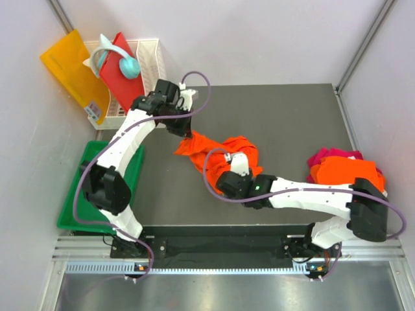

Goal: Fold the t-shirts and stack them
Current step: Flatten out the tshirt

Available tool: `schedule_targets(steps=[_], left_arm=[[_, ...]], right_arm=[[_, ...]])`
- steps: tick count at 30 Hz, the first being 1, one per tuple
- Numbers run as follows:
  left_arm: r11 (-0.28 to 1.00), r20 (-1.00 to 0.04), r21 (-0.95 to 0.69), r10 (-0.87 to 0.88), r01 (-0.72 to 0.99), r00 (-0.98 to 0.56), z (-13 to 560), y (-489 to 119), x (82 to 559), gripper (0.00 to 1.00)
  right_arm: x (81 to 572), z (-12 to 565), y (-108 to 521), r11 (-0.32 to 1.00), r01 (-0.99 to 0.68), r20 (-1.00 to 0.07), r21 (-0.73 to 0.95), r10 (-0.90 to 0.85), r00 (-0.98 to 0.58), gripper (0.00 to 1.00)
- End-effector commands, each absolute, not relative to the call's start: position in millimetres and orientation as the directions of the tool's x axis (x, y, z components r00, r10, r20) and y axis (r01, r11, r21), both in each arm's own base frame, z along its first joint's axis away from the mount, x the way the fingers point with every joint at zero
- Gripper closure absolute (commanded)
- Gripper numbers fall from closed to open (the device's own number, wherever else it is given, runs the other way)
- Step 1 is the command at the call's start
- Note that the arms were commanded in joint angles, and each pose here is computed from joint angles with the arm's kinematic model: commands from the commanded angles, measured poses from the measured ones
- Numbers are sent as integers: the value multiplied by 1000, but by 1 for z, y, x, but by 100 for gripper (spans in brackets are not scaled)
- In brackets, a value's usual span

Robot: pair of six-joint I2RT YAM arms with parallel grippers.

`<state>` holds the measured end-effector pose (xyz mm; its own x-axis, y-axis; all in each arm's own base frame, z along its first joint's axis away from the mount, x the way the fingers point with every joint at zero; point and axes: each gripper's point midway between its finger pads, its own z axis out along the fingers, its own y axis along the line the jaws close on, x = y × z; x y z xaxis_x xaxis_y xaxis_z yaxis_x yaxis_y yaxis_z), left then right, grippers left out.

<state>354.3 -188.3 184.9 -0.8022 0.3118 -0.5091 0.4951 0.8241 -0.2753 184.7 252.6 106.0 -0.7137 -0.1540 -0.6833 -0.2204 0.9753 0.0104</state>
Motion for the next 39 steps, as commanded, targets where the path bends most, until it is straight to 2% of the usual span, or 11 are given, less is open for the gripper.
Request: schedule_targets(steps=[1,5,14,21,28,39], left_arm=[[734,-662,-288,311,615,-682,260,-209,342,100],[702,-688,-303,308,645,-657,279,-215,333,100],[649,-710,-303,335,698,-620,297,-216,305,100],[643,-709,-287,357,710,-609,300,-208,289,100],[641,-672,-295,388,709,-630,285,-202,277,100],[601,-633,-358,407,715,-659,279,-211,261,100]], right_arm=[[167,99,304,943,-321,-665,82,-189,-723,43],[158,69,321,938,-342,-616,49,-241,-750,44],[176,33,322,968,-247,-540,41,-186,-821,47],[200,20,284,994,-110,-523,12,-88,-848,60],[236,17,243,999,44,-505,-10,33,-863,63],[319,27,221,995,100,-489,6,90,-868,61]])
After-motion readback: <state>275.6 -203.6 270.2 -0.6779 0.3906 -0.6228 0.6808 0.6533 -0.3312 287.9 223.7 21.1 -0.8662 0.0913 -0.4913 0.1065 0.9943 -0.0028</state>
